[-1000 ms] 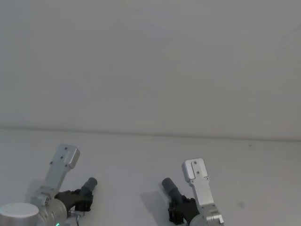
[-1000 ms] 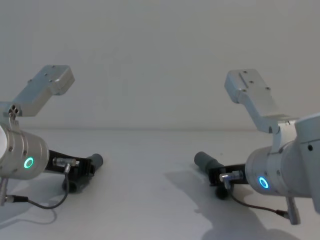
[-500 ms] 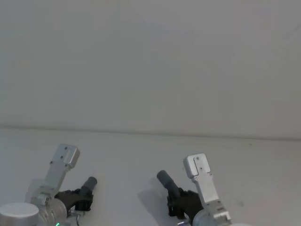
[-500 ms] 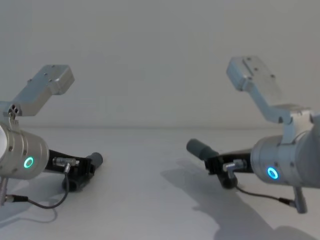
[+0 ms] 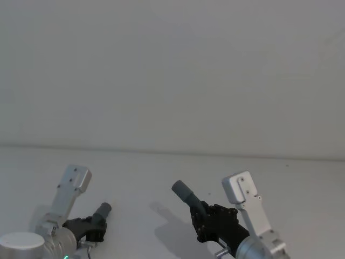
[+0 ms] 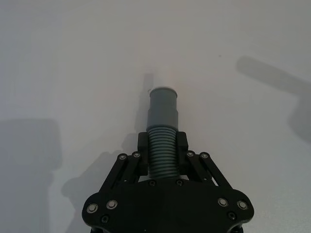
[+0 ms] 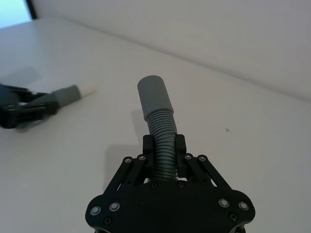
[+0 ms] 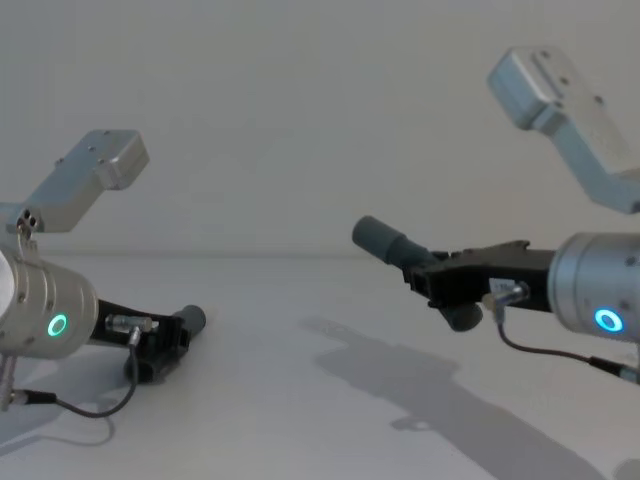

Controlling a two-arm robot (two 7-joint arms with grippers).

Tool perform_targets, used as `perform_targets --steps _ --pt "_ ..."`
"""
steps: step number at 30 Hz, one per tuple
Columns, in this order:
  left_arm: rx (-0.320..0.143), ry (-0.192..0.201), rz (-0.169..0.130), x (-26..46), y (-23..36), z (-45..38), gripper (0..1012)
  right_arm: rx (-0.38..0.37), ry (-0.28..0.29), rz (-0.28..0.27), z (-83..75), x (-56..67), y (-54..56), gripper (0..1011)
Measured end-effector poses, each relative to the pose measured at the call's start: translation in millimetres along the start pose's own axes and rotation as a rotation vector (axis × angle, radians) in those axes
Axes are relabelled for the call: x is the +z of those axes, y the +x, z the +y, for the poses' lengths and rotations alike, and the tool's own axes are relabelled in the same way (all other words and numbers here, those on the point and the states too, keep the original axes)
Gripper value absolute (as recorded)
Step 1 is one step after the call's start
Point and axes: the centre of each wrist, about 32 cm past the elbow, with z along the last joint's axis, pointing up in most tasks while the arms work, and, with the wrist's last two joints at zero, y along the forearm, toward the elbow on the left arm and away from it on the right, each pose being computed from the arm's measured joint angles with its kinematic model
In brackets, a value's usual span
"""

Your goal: Use both hands to pick up one end of the pipe from the table, align the ends, and insert them.

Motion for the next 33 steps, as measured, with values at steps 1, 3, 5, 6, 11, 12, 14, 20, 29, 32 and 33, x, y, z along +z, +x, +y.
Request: perform_targets --steps 1,3,5,6,11,12,14,20,29,32,33 --pt "0.0 0.0 0.0 0.0 0.0 0.0 295 0.019 0.015 -0.011 -3.3 -1.2 3.3 229" --pt "0.0 0.0 0.0 0.0 0.0 0.0 295 0.038 0.031 -0.019 -6.3 -2.3 6.5 229" --pt "0.0 0.0 0.0 0.0 0.0 0.0 295 0.071 0.05 -0.033 -10.3 -4.4 10.9 229" --pt "0.0 0.0 0.0 -0.1 0.0 0.0 295 0.081 0.054 -0.039 -12.1 -5.4 13.0 229" --pt "0.0 0.001 0.0 0.0 0.0 0.0 295 0.161 0.099 -0.072 -20.9 -12.0 24.1 229" --pt "0.0 0.001 0.0 0.0 0.0 0.0 295 0.161 0.099 -0.072 -20.9 -12.0 24.1 229" --pt "0.0 0.001 0.0 0.0 0.0 0.0 295 0.192 0.114 -0.085 -24.3 -15.4 28.7 229" --pt "0.0 0.001 0.0 0.0 0.0 0.0 295 0.258 0.152 -0.118 -30.9 -26.5 38.9 229" --pt "0.0 0.001 0.0 0.0 0.0 0.0 295 0.299 0.193 -0.141 -36.2 -40.5 47.9 229" --pt "0.0 0.001 0.0 0.0 0.0 0.0 295 0.302 0.206 -0.144 -37.0 -44.8 50.0 229" --pt "0.0 0.001 0.0 0.0 0.0 0.0 295 0.303 0.213 -0.144 -37.1 -45.9 50.4 229"
